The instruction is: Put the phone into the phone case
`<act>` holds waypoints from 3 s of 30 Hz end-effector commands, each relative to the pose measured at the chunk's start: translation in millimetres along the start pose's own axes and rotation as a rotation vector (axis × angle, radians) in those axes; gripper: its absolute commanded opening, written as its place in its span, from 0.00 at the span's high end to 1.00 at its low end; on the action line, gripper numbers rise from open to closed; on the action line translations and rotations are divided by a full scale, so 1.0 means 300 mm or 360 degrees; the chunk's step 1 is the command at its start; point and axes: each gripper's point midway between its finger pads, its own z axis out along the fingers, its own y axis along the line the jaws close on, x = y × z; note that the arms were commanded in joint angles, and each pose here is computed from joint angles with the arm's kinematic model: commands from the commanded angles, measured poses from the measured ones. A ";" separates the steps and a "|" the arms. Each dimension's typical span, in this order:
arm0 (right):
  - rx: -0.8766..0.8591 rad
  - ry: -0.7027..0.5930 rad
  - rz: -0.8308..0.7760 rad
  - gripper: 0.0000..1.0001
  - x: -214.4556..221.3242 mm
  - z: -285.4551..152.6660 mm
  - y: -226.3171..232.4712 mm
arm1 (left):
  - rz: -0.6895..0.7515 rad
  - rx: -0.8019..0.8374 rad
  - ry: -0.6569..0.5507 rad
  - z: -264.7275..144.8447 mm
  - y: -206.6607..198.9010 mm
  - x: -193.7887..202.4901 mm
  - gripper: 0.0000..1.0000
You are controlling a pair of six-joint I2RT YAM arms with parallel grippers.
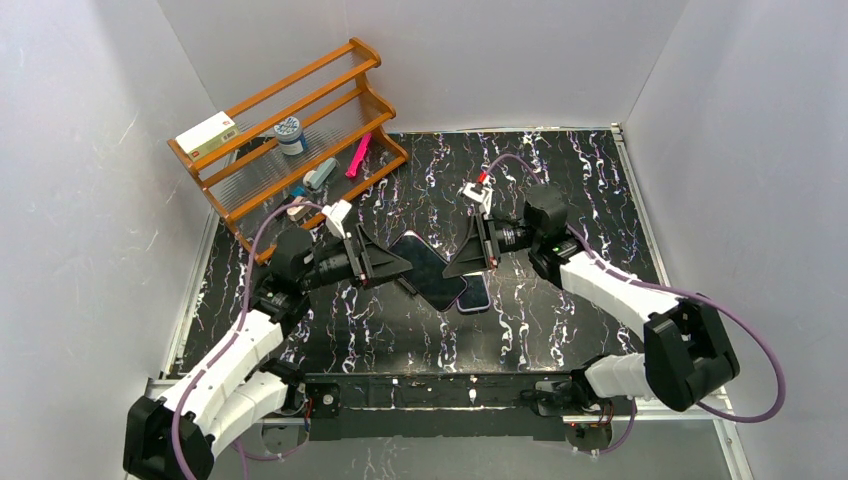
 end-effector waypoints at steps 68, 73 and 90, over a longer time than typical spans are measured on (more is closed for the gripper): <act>-0.0163 -0.0535 0.0135 0.61 -0.104 0.063 0.058 | -0.0683 0.0459 -0.0651 -0.074 -0.110 -0.186 1.00; -0.0170 -0.0552 0.0123 0.60 -0.106 0.060 0.074 | -0.0724 0.0470 -0.0666 -0.081 -0.104 -0.185 1.00; -0.0247 -0.0550 -0.0005 0.69 -0.116 0.061 0.109 | -0.0785 0.0461 -0.0669 -0.080 -0.084 -0.181 1.00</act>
